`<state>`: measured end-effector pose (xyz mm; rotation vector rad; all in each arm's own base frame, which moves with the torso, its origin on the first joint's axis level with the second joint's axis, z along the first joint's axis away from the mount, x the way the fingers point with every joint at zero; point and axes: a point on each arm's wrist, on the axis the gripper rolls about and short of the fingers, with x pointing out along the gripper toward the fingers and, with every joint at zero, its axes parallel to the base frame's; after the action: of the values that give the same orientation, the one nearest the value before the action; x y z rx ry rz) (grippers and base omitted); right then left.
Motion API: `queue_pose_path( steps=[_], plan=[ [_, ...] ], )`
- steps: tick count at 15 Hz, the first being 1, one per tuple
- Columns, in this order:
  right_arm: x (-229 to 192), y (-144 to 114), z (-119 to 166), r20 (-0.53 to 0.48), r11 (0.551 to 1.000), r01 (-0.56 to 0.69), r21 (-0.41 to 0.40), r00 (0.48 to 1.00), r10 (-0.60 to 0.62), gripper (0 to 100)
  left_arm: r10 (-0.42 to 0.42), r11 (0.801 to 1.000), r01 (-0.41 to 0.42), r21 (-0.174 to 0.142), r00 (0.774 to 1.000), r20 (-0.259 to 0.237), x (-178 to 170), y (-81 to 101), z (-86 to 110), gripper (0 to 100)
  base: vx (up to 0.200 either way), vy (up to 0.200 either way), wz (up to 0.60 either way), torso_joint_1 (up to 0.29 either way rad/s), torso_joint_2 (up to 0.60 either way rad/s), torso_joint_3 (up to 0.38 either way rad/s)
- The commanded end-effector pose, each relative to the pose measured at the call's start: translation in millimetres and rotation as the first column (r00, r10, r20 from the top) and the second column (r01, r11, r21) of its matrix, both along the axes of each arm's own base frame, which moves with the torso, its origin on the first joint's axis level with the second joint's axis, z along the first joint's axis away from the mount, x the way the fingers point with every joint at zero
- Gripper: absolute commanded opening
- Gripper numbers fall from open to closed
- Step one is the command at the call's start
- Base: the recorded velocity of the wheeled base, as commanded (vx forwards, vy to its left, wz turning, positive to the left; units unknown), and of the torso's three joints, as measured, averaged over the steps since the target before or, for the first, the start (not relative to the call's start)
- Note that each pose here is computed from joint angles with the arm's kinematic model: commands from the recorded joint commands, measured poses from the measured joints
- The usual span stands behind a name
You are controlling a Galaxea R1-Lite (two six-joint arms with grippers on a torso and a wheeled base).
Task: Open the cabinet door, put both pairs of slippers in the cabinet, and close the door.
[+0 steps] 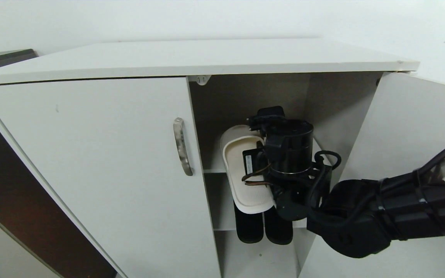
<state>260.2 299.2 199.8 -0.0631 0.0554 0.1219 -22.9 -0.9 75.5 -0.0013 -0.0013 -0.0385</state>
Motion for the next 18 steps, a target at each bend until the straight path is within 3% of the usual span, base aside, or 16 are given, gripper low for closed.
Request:
queue_pose_path(
  steps=[1,6,9,18],
  plan=[
    [20.3,2.9,4.1,-0.008,0.999,0.031,-0.009,0.999,-0.031,0,0.0,1.0,0.0,0.0,1.0,-0.001,0.1,0.0,0.0,0,0.0,0.0,0.0,0.0,0.0,0.0],
    [47.9,2.6,24.9,0.006,0.996,0.081,0.022,0.997,-0.081,0,0.002,1.0,-0.002,0.0,1.0,-0.001,0.1,0.0,0.0,0,0.0,0.0,0.0,0.0,0.0,0.0],
    [64.3,0.3,24.2,-0.017,0.991,0.114,0.062,0.993,-0.113,0,0.002,1.0,-0.002,0.0,1.0,-0.001,0.1,0.0,0.0,0,0.0,0.0,0.0,0.0,0.0,0.0],
    [74.8,4.1,14.2,-0.028,0.992,0.112,0.053,0.993,-0.111,0,0.0,1.0,0.0,-0.002,1.0,-0.001,0.1,0.0,0.0,0,0.0,0.0,0.0,0.0,0.0,0.0]
  ],
)
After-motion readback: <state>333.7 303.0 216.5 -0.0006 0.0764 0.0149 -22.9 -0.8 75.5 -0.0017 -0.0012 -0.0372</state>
